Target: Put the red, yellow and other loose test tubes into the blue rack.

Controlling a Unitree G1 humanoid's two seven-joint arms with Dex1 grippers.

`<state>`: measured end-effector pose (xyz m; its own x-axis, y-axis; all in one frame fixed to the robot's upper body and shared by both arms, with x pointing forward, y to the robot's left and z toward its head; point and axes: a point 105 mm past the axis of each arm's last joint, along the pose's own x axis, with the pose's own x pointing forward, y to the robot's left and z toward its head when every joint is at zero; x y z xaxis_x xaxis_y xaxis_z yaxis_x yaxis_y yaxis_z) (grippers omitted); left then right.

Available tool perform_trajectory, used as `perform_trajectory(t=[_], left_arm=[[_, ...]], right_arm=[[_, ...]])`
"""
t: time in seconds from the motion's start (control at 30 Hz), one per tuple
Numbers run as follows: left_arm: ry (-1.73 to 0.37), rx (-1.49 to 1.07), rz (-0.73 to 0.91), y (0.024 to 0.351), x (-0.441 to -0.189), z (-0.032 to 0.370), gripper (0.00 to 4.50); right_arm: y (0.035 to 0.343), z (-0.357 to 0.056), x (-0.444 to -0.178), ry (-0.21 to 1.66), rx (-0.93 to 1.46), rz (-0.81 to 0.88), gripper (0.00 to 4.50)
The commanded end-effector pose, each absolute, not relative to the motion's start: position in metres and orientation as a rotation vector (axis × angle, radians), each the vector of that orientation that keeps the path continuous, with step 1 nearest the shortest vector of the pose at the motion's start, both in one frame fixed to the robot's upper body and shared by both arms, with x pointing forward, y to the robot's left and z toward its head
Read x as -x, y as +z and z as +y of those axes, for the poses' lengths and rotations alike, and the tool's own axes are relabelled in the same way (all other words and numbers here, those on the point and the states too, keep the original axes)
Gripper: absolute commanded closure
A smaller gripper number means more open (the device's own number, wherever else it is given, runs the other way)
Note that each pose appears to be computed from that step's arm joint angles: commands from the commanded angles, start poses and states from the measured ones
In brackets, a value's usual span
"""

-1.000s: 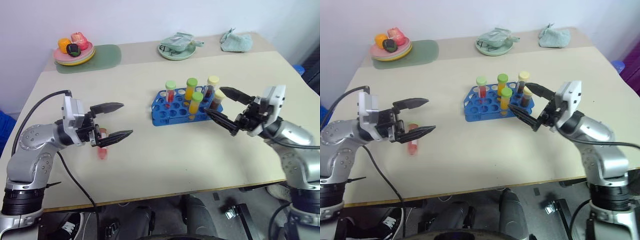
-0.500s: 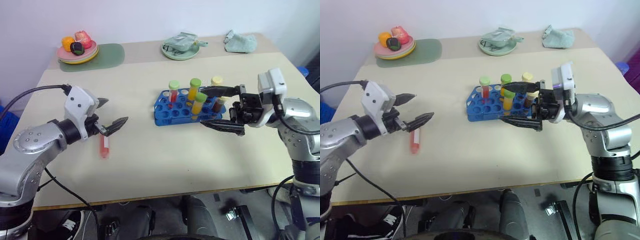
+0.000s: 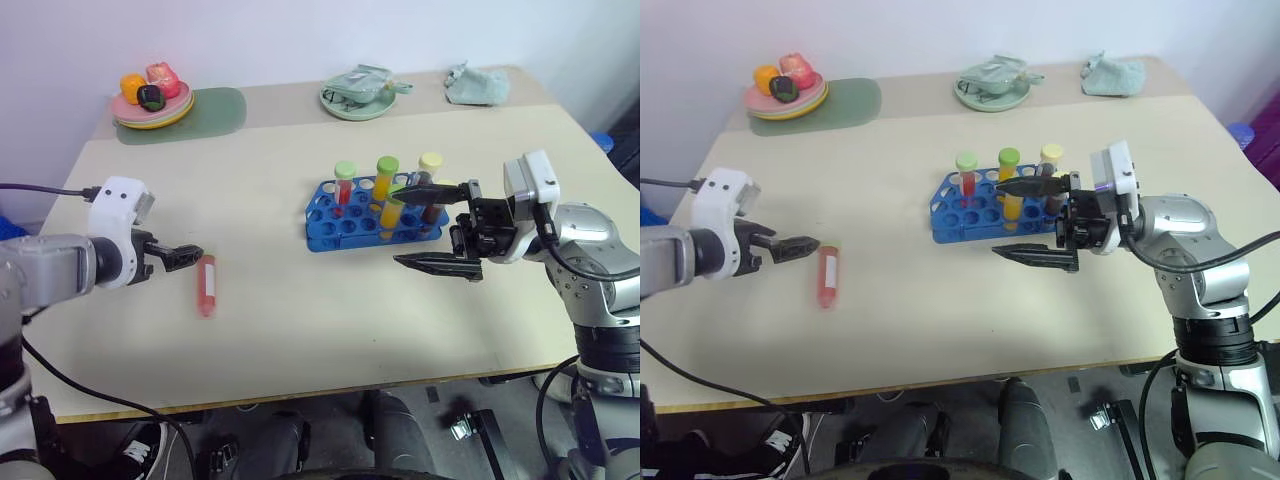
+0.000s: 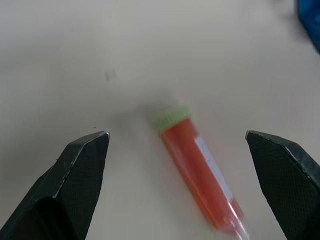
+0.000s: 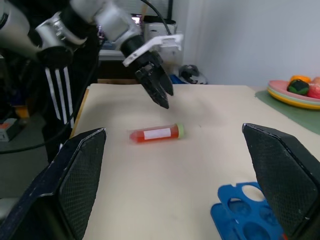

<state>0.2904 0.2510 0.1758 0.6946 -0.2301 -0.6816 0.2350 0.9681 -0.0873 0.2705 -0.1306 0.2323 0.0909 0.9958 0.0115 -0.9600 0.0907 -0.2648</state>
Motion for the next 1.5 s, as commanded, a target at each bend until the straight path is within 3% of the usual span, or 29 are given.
perform_trajectory(t=[0.03, 0.5, 1.4, 1.5], left_arm=[[-0.275, 0.040, 0.860, 0.176, -0.290, 0.249, 0.00], [-0.127, 0.060, 1.013, 0.171, -0.298, 0.249, 0.00], [-0.072, 0.126, 0.987, 0.127, -0.313, 0.205, 0.00], [-0.063, 0.126, 0.988, 0.125, -0.312, 0.205, 0.82]], right_arm=[[0.238, -0.130, -0.264, 1.474, 0.227, -0.237, 0.05], [0.232, -0.128, -0.262, 1.451, 0.204, -0.235, 0.05], [0.232, -0.128, -0.263, 1.422, 0.200, -0.211, 0.05], [0.232, -0.128, -0.263, 1.420, 0.203, -0.210, 0.00]])
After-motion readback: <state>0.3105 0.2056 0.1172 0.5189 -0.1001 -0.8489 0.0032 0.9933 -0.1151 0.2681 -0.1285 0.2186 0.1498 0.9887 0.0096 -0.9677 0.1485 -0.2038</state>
